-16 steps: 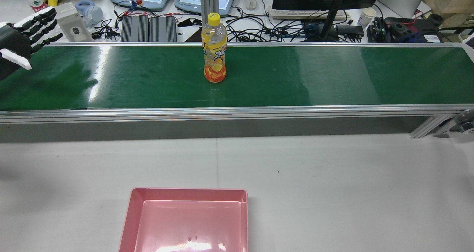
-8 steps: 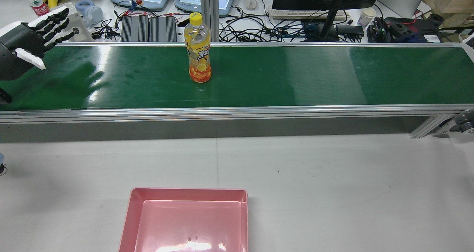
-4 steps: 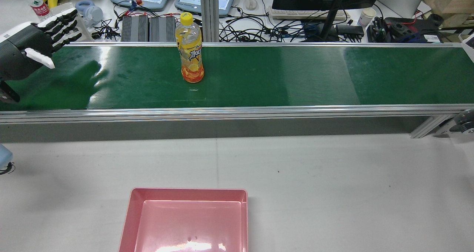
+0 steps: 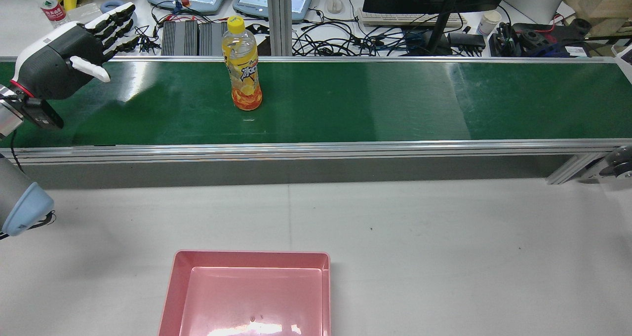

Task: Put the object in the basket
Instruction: 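Reach the left hand forward toward the orange-labelled bottle on the belt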

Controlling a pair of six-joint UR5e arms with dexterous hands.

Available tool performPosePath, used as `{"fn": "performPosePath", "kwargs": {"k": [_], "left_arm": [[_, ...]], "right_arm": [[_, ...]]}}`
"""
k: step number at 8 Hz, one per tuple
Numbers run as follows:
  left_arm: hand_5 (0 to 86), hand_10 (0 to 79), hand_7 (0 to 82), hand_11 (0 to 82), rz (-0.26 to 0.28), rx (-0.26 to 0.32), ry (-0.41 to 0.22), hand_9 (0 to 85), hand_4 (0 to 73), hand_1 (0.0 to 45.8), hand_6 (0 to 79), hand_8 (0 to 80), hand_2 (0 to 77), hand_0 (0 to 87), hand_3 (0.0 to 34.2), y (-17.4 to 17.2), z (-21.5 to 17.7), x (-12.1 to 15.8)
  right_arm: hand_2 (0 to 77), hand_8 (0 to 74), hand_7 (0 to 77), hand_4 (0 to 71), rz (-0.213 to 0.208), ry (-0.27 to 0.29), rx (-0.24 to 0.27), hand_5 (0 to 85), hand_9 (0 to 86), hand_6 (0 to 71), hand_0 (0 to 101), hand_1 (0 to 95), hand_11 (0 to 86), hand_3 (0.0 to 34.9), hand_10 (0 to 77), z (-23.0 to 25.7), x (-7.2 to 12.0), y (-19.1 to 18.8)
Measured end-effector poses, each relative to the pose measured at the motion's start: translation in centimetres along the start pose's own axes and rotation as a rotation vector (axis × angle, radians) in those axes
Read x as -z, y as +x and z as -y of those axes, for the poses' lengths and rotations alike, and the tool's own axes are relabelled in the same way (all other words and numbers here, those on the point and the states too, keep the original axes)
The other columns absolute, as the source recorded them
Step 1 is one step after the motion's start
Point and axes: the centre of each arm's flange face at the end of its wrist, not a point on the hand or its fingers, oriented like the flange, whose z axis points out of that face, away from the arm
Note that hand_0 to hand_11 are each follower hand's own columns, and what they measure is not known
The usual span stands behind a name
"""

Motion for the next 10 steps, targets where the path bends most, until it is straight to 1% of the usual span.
{"fn": "performPosePath", "kwargs": {"k": [1, 3, 4, 6, 7, 8, 9, 10], "left_arm": [[7.6, 3.3, 0.5, 8.2, -0.007, 0.005, -0.003, 1.1, 7.6, 6.5, 0.5, 0.0, 0.0, 55.9, 2.9, -0.4, -0.5, -0.5], [7.6, 3.3, 0.5, 8.2, -0.009, 0.01, -0.016, 1.1, 8.7, 6.5, 0.5, 0.5, 0.0, 56.3, 2.9, -0.9, -1.6, -1.4], [7.6, 3.3, 0.5, 6.5, 0.004, 0.013, -0.011, 0.5, 8.7, 7.6, 0.5, 0.0, 0.0, 56.3, 2.9, -1.8, -2.2, -1.9], [8.2, 3.3, 0.5, 7.6, 0.025, -0.019, -0.003, 0.5, 8.7, 7.6, 0.5, 0.5, 0.0, 56.3, 2.9, -2.9, -3.6, -3.1], [8.2, 3.3, 0.5, 7.6, 0.027, -0.024, -0.008, 0.5, 8.7, 7.6, 0.5, 0.5, 0.0, 56.3, 2.9, -3.1, -4.2, -3.6], [8.2, 3.3, 0.5, 7.6, 0.025, -0.023, -0.02, 0.5, 8.7, 7.6, 0.5, 0.5, 0.0, 56.3, 2.8, -3.2, -4.7, -4.1], [8.7, 3.3, 0.5, 7.6, 0.035, -0.014, -0.034, 0.5, 8.7, 7.6, 0.5, 0.0, 0.0, 56.3, 2.2, -4.3, -5.2, -4.4], [8.7, 3.3, 0.5, 7.6, 0.04, -0.005, -0.042, 0.5, 8.7, 7.6, 0.5, 0.0, 0.0, 56.3, 2.9, -5.4, -5.5, -4.5]], "right_arm": [[0.5, 0.0, 0.5, 0.0, 0.0, 0.0, 0.0, 0.0, 0.0, 0.0, 0, 0.0, 0.0, 0.1, 0.0, 0.0, 0.0, 0.0], [0.5, 0.0, 0.5, 0.0, 0.0, 0.0, 0.0, 0.0, 0.0, 0.0, 0, 0.0, 0.0, 0.0, 0.0, 0.0, 0.0, 0.0], [0.5, 0.0, 0.5, 0.0, 0.0, 0.0, 0.0, 0.0, 0.0, 0.0, 0, 0.0, 0.0, 0.0, 0.0, 0.0, 0.0, 0.0], [0.5, 0.0, 0.5, 0.0, 0.0, 0.001, 0.0, 0.0, 0.0, 0.0, 0, 0.0, 0.0, 0.0, 0.0, 0.0, 0.0, 0.0], [0.5, 0.0, 0.5, 0.0, 0.0, 0.001, 0.0, 0.0, 0.0, 0.0, 0, 0.0, 0.0, 0.0, 0.0, 0.0, 0.0, 0.0], [0.5, 0.0, 0.5, 0.0, 0.0, 0.001, 0.0, 0.0, 0.0, 0.0, 0, 0.0, 0.0, 0.1, 0.0, 0.0, 0.0, 0.0], [0.5, 0.0, 0.5, 0.0, 0.0, 0.0, 0.0, 0.0, 0.0, 0.0, 0, 0.0, 0.0, 0.1, 0.0, 0.0, 0.0, 0.0], [0.5, 0.0, 0.5, 0.0, 0.0, 0.0, 0.0, 0.0, 0.0, 0.0, 0, 0.0, 0.0, 0.0, 0.0, 0.0, 0.0, 0.0]]}}
